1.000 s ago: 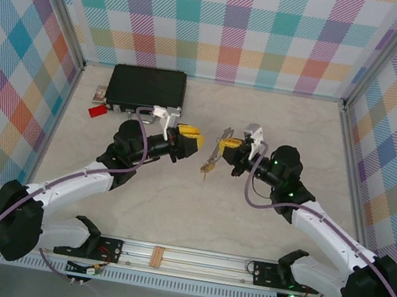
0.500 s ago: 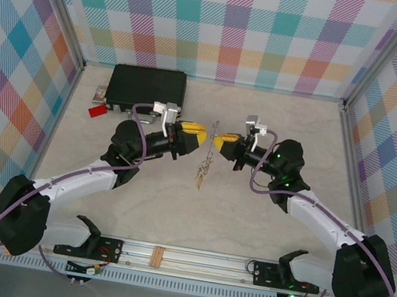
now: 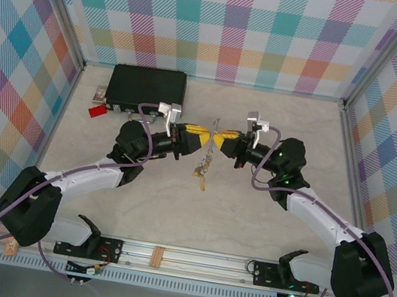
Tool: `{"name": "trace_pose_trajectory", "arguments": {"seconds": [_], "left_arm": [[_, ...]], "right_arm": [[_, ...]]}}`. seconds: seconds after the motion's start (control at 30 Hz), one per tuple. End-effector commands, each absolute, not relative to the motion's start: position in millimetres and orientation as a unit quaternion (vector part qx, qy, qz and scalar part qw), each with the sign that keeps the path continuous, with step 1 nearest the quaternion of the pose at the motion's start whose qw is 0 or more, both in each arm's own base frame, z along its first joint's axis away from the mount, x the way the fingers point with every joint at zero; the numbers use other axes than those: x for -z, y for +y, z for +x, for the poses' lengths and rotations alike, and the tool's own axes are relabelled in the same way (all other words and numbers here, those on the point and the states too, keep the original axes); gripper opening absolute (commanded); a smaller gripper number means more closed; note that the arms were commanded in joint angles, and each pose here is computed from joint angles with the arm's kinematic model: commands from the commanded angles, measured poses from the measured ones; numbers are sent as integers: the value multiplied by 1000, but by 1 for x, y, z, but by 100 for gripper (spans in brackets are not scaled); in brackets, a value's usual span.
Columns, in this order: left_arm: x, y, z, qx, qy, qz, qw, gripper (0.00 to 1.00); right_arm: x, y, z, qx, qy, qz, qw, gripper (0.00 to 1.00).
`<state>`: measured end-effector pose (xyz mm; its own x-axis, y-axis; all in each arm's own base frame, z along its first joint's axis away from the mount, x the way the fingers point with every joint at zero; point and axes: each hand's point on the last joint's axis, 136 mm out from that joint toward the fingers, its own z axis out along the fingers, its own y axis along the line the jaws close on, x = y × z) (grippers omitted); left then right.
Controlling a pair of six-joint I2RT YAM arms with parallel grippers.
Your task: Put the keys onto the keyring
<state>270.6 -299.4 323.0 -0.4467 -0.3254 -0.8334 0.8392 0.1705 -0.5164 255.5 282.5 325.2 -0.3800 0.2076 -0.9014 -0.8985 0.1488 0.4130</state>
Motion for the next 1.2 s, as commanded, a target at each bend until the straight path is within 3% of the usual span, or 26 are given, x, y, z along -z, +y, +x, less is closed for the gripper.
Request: {"name": "trace_pose_trajectory", "arguments": {"seconds": [0.0,0.6,0.73,0.8,0.87,0.93,0.97,1.0,1.17], "left_arm": [[-349,-300,263,620,558,237,498,24],[-345,-310,258,629,558,256,477,15],[-347,-309,257,628,558,256,479,2],[-348,-307,257,622,559,257,484,0],[-350,-306,256,610,564,260,492,0],[-351,-303,256,595,572,262,501,0],[-349,-301,257,582,581,265,504,0],[-349,-300,257,569,588,269,508,0],[-343,-291,255,518,615,285,522,0]], "right_arm": [[-346,282,254,-590,565,-305,489,0],[-346,284,254,-596,564,-307,482,0],[-346,285,254,-598,563,-310,479,0],[-344,285,255,-597,567,-309,476,0],[-341,284,255,-593,574,-308,473,8],[-339,278,259,-583,584,-297,480,27],[-336,275,261,-574,595,-288,483,42],[-334,271,264,-563,606,-279,489,47],[-324,256,266,-512,639,-265,509,46]]}}
